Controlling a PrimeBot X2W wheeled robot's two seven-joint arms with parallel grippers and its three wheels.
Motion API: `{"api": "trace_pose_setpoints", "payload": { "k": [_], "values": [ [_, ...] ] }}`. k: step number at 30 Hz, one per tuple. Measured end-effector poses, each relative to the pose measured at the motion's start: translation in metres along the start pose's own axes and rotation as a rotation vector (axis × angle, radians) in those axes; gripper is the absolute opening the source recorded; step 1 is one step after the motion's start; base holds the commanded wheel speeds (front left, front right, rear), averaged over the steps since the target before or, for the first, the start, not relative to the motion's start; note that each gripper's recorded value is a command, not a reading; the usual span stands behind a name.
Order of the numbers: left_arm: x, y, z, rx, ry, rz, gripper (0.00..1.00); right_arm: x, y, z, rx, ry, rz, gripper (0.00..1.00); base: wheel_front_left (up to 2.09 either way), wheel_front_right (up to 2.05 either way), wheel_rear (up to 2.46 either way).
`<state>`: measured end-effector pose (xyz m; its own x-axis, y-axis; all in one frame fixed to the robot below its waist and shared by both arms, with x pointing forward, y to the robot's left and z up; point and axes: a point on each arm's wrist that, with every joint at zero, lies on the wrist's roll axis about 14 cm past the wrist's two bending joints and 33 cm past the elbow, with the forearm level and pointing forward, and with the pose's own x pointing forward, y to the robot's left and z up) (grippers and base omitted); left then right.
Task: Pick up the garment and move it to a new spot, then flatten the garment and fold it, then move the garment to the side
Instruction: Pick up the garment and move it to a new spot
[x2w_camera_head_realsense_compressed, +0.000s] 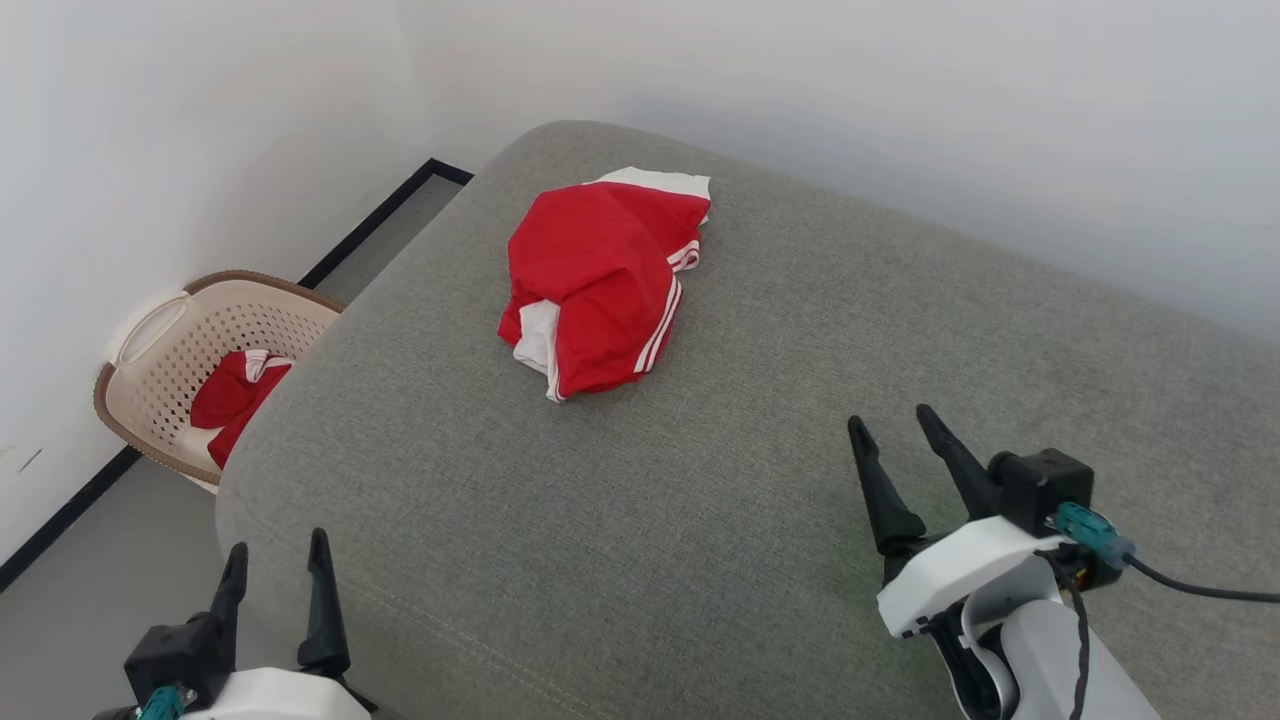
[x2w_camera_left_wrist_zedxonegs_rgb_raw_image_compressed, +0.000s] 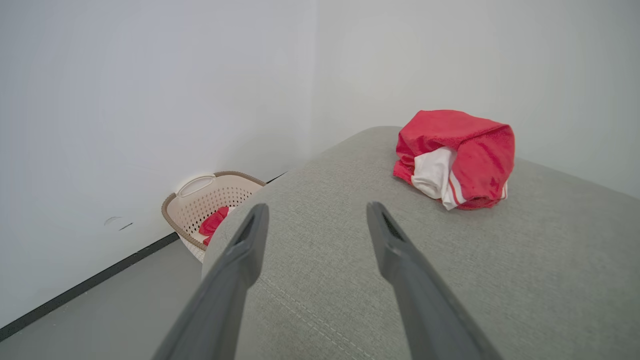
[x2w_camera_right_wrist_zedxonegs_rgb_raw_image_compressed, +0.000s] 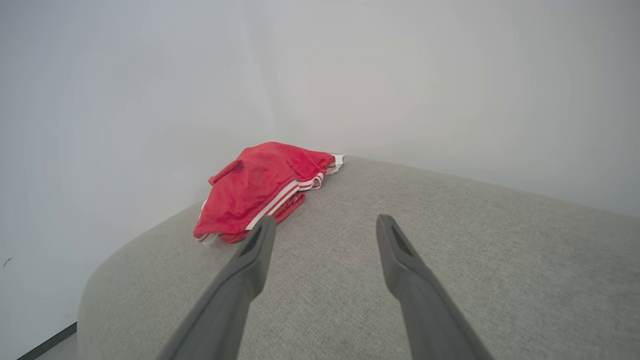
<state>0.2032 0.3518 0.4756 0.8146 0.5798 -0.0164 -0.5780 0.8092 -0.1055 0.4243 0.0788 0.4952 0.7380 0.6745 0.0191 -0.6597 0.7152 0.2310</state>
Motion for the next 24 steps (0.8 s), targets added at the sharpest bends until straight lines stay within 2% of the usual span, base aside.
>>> {"api": "trace_pose_setpoints", "payload": {
  "k": [5,9,18,19,20,21,24],
  "values": [
    [-0.003,0.000,-0.001,-0.002,0.003,0.003,1.00,0.003,0.006,-0.001,-0.019,0.009,0.030,1.00,0.00,0.00,0.00],
    [0.000,-0.015,-0.005,-0.004,0.014,-0.050,1.00,0.000,-0.001,0.005,-0.022,-0.005,0.011,1.00,0.00,0.00,0.00],
    [0.079,-0.101,0.036,0.161,-0.080,-0.363,1.00,-0.018,-0.040,0.006,-0.010,-0.019,-0.089,1.00,0.00,0.00,0.00],
    [0.097,-0.126,0.037,0.136,-0.056,-0.428,1.00,-0.026,-0.051,0.006,-0.008,-0.019,-0.122,1.00,0.00,0.00,0.00],
    [0.105,-0.138,0.036,0.162,-0.038,-0.470,1.00,-0.030,-0.057,0.005,-0.007,-0.017,-0.140,1.00,0.00,0.00,0.00],
    [0.114,-0.148,0.039,0.189,-0.031,-0.505,1.00,-0.035,-0.063,0.003,-0.007,-0.013,-0.157,1.00,0.00,0.00,0.00],
    [0.142,-0.172,0.044,0.160,0.027,-0.551,1.00,-0.051,-0.082,0.002,-0.007,-0.012,-0.216,1.00,0.00,0.00,0.00]
  ]
}}
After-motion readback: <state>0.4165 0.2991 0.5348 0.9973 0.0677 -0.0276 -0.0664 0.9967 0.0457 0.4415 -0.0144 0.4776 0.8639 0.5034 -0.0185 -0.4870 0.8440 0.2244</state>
